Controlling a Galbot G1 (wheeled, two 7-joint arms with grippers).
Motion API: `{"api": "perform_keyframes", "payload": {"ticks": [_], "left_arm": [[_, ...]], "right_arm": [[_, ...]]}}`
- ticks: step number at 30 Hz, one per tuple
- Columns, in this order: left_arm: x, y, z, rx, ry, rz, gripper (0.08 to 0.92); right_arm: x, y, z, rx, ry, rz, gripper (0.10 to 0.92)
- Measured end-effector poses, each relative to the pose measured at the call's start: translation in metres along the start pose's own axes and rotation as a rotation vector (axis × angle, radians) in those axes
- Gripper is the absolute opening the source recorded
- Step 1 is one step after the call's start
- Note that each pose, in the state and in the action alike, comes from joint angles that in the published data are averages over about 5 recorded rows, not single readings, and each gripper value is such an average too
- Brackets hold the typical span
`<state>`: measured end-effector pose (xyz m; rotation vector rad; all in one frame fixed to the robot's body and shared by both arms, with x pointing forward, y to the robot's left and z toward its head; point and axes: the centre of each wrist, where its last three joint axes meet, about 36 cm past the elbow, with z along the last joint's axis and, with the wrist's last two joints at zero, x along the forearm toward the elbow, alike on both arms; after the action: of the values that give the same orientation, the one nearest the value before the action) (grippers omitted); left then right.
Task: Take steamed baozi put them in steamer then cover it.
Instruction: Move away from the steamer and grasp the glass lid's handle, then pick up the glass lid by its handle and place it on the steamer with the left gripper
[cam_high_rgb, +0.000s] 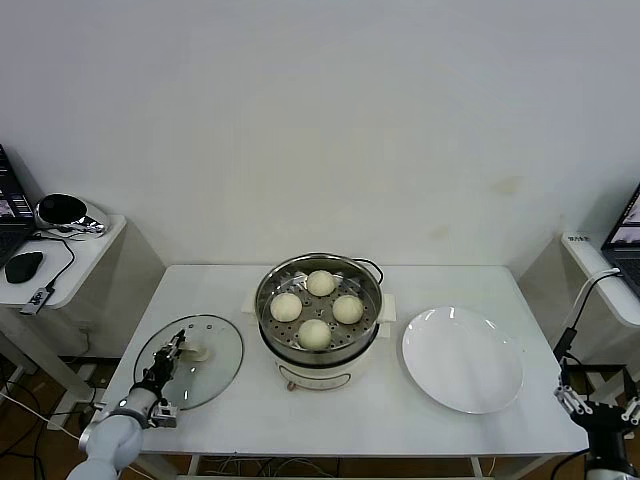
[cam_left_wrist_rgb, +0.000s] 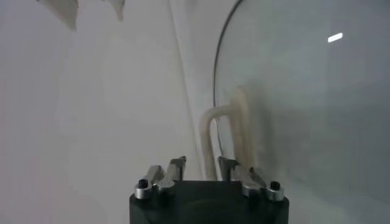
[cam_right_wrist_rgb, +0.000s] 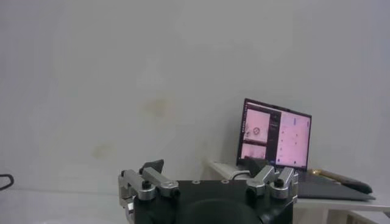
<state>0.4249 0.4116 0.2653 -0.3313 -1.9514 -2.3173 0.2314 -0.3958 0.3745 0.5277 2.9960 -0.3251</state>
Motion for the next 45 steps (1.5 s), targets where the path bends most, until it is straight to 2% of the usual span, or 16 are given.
{"api": "perform_keyframes", "payload": {"ticks": [3,6,12,17,27,32,38,45], "left_arm": [[0.003,-0.002,0.001,0.015,0.002,-0.010,0.202],[0.006,-0.003,0.002,0.034,0.009,-0.029,0.158],[0.015,-0.002,0.003,0.074,0.025,-0.067,0.147],[0.029,0.010,0.004,0.103,0.063,-0.110,0.146],[0.069,0.067,-0.014,0.197,0.199,-0.184,0.146],[0.079,0.110,-0.027,0.235,0.236,-0.218,0.146],[0.081,0.159,-0.045,0.252,0.228,-0.246,0.146],[0.063,0.197,-0.082,0.259,0.169,-0.246,0.146]], "right_arm": [[0.000,0.001,0.000,0.000,-0.004,-0.006,0.823],[0.000,0.003,0.000,0.002,-0.007,-0.013,0.823],[-0.001,0.006,-0.002,0.007,-0.015,-0.032,0.823],[-0.004,0.010,-0.003,0.007,-0.025,-0.051,0.823],[-0.008,0.019,-0.002,0.006,-0.034,-0.087,0.823],[-0.009,0.024,0.000,0.003,-0.033,-0.099,0.823],[-0.007,0.032,0.002,-0.001,-0.032,-0.111,0.823],[-0.004,0.043,0.002,-0.001,-0.038,-0.120,0.823]]}}
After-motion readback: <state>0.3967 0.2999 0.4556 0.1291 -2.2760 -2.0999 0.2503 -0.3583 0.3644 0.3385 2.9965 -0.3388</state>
